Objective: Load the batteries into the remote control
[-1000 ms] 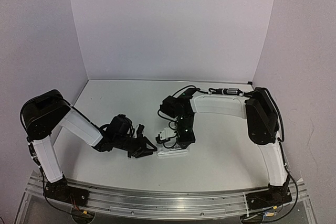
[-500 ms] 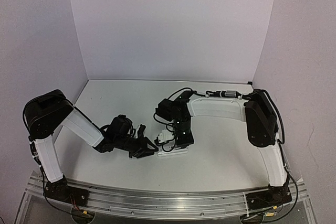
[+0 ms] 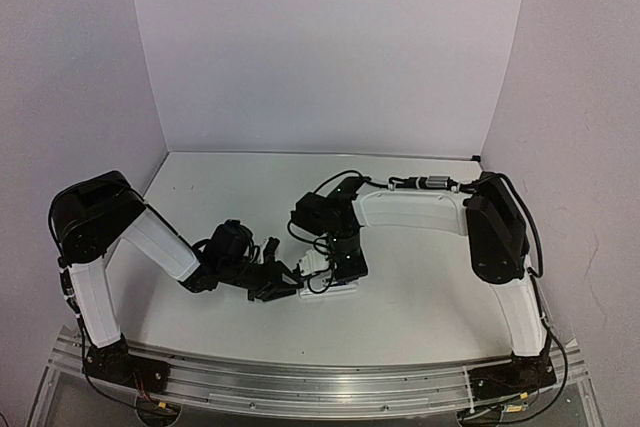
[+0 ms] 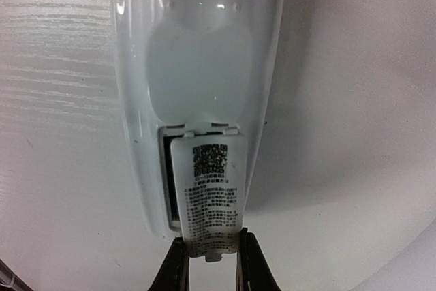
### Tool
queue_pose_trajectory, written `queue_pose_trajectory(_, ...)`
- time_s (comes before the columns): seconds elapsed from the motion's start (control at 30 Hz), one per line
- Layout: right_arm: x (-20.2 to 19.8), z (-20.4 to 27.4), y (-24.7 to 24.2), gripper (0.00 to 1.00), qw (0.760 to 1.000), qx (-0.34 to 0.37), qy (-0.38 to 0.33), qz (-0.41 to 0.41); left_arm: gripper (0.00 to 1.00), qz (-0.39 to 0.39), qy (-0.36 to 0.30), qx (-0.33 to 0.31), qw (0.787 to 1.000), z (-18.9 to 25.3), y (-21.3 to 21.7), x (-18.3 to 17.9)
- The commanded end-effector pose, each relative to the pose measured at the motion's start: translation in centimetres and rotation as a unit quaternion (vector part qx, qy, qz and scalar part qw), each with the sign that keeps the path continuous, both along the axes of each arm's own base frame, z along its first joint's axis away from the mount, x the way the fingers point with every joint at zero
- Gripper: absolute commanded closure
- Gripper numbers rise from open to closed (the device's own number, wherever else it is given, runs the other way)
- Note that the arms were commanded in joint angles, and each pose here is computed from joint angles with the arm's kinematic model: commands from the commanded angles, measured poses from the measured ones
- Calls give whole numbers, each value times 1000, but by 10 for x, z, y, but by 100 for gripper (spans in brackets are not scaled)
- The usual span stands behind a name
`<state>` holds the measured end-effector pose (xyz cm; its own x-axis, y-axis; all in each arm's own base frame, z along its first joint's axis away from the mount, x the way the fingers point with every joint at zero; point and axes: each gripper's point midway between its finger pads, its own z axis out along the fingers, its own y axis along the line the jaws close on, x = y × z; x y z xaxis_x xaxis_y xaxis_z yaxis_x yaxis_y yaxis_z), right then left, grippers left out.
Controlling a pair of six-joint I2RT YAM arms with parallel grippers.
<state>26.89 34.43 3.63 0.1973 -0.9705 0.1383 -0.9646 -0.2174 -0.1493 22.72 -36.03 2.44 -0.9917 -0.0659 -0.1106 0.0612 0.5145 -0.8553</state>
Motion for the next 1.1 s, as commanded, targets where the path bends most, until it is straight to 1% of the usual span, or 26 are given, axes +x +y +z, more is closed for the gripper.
queue_pose_trajectory(0.0, 12, 13, 3, 100, 999, 4, -34, 0, 68, -5, 4, -5, 1000, -3, -3, -2)
queue_pose_trajectory(0.17, 7, 20, 8, 100, 1000, 12, -25, 2, 68, -8, 6, -6, 1000, -4, -5, -1)
queue_pose_trajectory(0.43, -7, 15, 0, 100, 1000, -11, -13, 8, 68, -7, 5, -5, 1000, -3, -5, -1)
queue_pose_trajectory(0.57, -11, 16, 0, 100, 1000, -10, -9, 7, 68, -9, 5, -6, 1000, -4, -5, -2)
queue_pose_trajectory(1.07, -10, 9, 3, 100, 1000, -19, -14, 6, 68, -16, 4, -10, 1000, -2, -8, -5)
